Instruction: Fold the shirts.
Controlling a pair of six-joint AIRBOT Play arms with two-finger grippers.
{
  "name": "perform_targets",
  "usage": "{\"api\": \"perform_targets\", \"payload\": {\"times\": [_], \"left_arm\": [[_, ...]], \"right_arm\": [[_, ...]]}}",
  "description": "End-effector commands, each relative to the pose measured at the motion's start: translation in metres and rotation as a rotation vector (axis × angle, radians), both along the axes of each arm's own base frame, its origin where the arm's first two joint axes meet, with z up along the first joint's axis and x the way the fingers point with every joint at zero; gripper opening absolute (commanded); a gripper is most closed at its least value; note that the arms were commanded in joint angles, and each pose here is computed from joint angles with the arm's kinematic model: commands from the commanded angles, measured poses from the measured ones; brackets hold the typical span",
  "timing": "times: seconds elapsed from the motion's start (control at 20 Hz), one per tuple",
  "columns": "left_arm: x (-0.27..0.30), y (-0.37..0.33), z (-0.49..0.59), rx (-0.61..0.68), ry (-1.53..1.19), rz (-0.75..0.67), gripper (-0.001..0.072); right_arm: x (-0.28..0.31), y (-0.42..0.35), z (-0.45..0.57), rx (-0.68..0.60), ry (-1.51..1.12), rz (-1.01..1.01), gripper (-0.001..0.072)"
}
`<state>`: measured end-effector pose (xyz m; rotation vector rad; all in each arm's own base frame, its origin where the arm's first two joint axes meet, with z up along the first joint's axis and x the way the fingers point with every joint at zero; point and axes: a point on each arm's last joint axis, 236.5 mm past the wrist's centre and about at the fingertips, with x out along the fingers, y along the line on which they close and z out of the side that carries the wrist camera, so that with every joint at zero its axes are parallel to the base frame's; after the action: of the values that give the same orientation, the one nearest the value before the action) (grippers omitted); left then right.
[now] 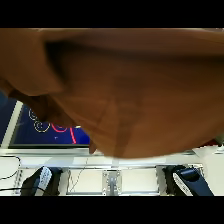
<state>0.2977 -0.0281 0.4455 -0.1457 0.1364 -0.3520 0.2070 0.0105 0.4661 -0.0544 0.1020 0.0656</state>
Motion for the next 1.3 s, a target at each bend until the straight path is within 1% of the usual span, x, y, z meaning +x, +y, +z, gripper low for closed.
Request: {"api": "perform_targets", "payload": {"times": [0.0,0.1,0.15,0.25,0.3,0.4,0.5,0.55,0.7,0.75,0.8,0.85,0.9,0.95,1.0,1.1,1.25], "left_arm": [[0.033,0.043,-0.098,0.243,0.37,0.146,0.001],[0.06,0.051,-0.163,0.376,0.592,0.153,0.001],[0.082,0.054,-0.192,0.453,0.664,0.166,0.001],[0.138,0.053,-0.244,0.588,0.721,0.17,0.001],[0.167,0.05,-0.271,0.619,0.728,0.161,0.001],[0.221,0.046,-0.331,0.603,0.739,0.16,0.001],[0.263,0.049,-0.381,0.531,0.738,0.219,0.001],[0.279,0.048,-0.401,0.491,0.726,0.24,0.0011],[0.307,0.042,-0.444,0.434,0.704,0.254,0.0012],[0.309,0.038,-0.457,0.423,0.715,0.244,0.0013],[0.31,0.038,-0.463,0.424,0.721,0.243,0.0033],[0.311,0.037,-0.461,0.418,0.716,0.244,0.0189],[0.311,0.037,-0.452,0.391,0.705,0.258,0.0483],[0.31,0.036,-0.433,0.349,0.684,0.281,0.0655],[0.308,0.036,-0.404,0.317,0.649,0.301,0.065],[0.291,0.038,-0.334,0.299,0.563,0.319,0.0645],[0.229,0.046,-0.238,0.283,0.501,0.349,0.0645]], "right_arm": [[0.06,-0.007,-0.054,-0.052,0.24,-0.066,0.001],[0.12,-0.006,-0.106,-0.106,0.419,-0.095,0.0009],[0.148,-0.009,-0.134,-0.11,0.501,-0.11,0.001],[0.202,-0.019,-0.198,-0.067,0.665,-0.124,0.001],[0.228,-0.022,-0.231,-0.013,0.729,-0.111,0.001],[0.275,-0.019,-0.289,0.12,0.804,-0.064,0.0011],[0.315,-0.008,-0.345,0.228,0.851,-0.021,0.0011],[0.333,-0.001,-0.373,0.272,0.867,-0.008,0.0012],[0.371,0.015,-0.436,0.375,0.878,0.005,0.0016],[0.379,0.02,-0.45,0.412,0.877,0.006,0.0024],[0.386,0.022,-0.457,0.444,0.867,0.007,0.0089],[0.391,0.023,-0.457,0.461,0.847,0.006,0.0239],[0.395,0.022,-0.451,0.462,0.824,0.004,0.0364],[0.397,0.019,-0.44,0.46,0.806,0.007,0.0382],[0.398,0.017,-0.422,0.454,0.79,0.017,0.0382],[0.393,0.002,-0.377,0.401,0.763,0.023,0.0382],[0.353,-0.037,-0.318,0.223,0.782,-0.005,0.0381]]}}
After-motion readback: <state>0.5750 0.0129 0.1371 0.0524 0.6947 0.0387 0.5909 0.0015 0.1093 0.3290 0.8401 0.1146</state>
